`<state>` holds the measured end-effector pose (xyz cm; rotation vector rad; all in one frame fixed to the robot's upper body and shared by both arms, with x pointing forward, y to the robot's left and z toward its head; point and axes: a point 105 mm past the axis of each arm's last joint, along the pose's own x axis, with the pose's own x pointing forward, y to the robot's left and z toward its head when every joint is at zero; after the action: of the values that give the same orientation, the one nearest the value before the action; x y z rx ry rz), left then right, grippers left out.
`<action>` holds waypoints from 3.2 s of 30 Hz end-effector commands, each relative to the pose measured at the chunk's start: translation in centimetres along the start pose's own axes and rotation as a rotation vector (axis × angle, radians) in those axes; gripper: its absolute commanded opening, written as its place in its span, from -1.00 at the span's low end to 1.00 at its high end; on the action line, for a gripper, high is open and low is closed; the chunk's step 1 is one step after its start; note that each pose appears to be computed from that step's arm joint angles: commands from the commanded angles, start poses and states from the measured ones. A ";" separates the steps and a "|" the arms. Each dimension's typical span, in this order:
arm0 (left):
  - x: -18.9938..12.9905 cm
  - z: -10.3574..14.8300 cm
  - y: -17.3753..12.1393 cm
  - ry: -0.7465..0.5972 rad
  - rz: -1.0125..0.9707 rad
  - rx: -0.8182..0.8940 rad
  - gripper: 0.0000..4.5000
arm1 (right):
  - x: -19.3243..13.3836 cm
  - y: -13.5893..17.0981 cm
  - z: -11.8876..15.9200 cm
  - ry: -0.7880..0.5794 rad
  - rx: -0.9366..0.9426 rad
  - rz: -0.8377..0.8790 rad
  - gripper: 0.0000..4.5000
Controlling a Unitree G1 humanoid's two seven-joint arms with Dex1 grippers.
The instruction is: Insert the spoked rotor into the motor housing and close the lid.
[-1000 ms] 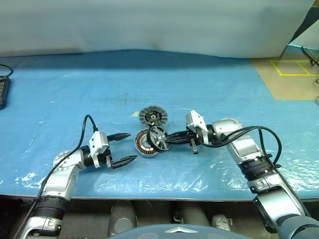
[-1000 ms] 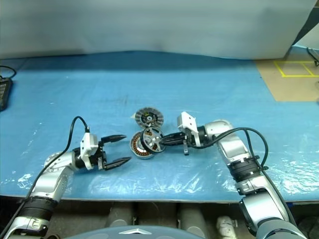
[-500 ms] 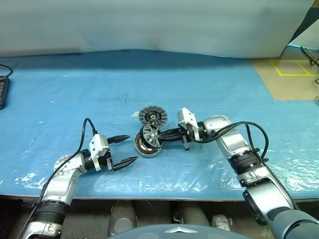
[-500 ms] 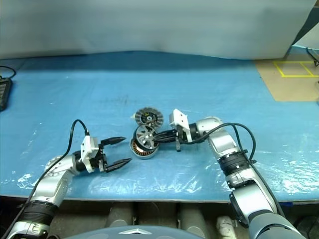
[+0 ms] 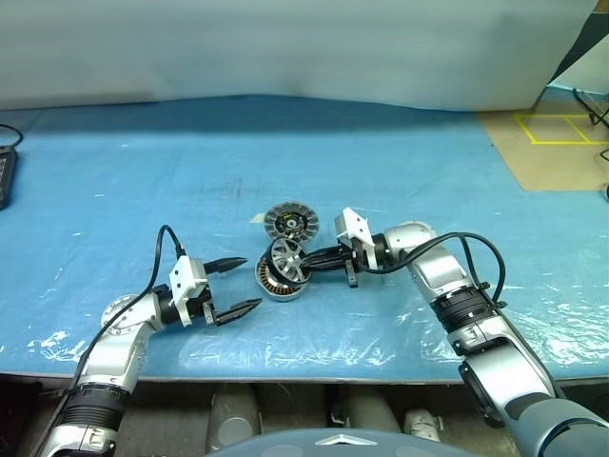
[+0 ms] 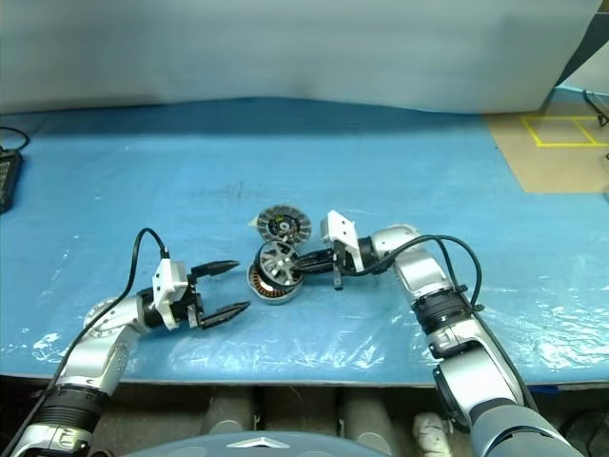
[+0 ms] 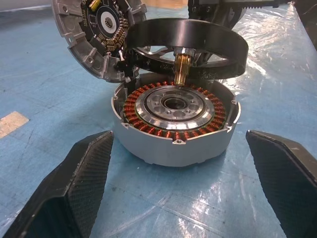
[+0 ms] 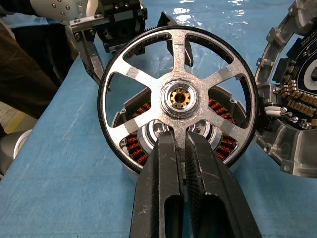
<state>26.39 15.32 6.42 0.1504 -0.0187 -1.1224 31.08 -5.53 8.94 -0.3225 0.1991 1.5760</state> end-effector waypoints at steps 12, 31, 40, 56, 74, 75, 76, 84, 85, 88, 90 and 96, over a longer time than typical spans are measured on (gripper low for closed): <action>-0.3 0.7 0.3 -0.019 0.018 0.029 1.00 | 0.2 -0.4 0.6 0.018 -0.058 0.003 -0.99; -0.6 0.3 0.4 -0.015 0.021 0.029 1.00 | 0.3 0.0 1.6 -0.035 -0.056 0.026 -0.25; -0.6 0.4 0.5 -0.018 0.026 0.031 1.00 | -0.5 0.3 1.5 -0.059 -0.002 0.007 -0.80; -0.3 1.5 0.7 -0.032 0.027 0.044 1.00 | -6.2 -5.9 -1.4 0.096 -0.001 -0.404 -0.99; -0.5 1.5 0.7 -0.026 0.051 0.037 1.00 | 0.2 -5.6 6.1 -0.258 0.001 -0.182 -0.99; -0.6 1.4 0.7 -0.024 0.053 0.036 1.00 | 0.4 -5.0 5.9 -0.252 0.002 -0.153 -0.99; -0.6 1.3 0.7 -0.023 0.055 0.035 1.00 | 0.5 -4.5 5.8 -0.246 0.003 -0.133 -0.99; -1.2 1.1 0.7 -0.012 0.062 0.031 1.00 | 2.5 -1.3 2.9 -0.150 0.047 -0.021 -0.99; -1.2 1.1 0.8 -0.011 0.063 0.031 1.00 | 2.8 -1.1 2.3 -0.134 0.054 -0.018 -0.99; -1.3 1.1 0.9 -0.008 0.064 0.031 1.00 | 3.4 -0.7 1.0 -0.104 0.075 -0.018 -0.99; -1.4 0.9 0.9 -0.005 0.066 0.028 1.00 | 3.6 -0.6 0.6 -0.097 0.083 -0.020 -0.99; -1.8 -0.1 0.7 0.003 0.069 0.018 1.00 | 3.8 0.0 -1.6 -0.017 0.067 -0.018 -0.99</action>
<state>26.29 16.87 6.23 0.1532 -0.0064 -1.0622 31.77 -2.06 8.52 -0.2286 0.1479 1.5477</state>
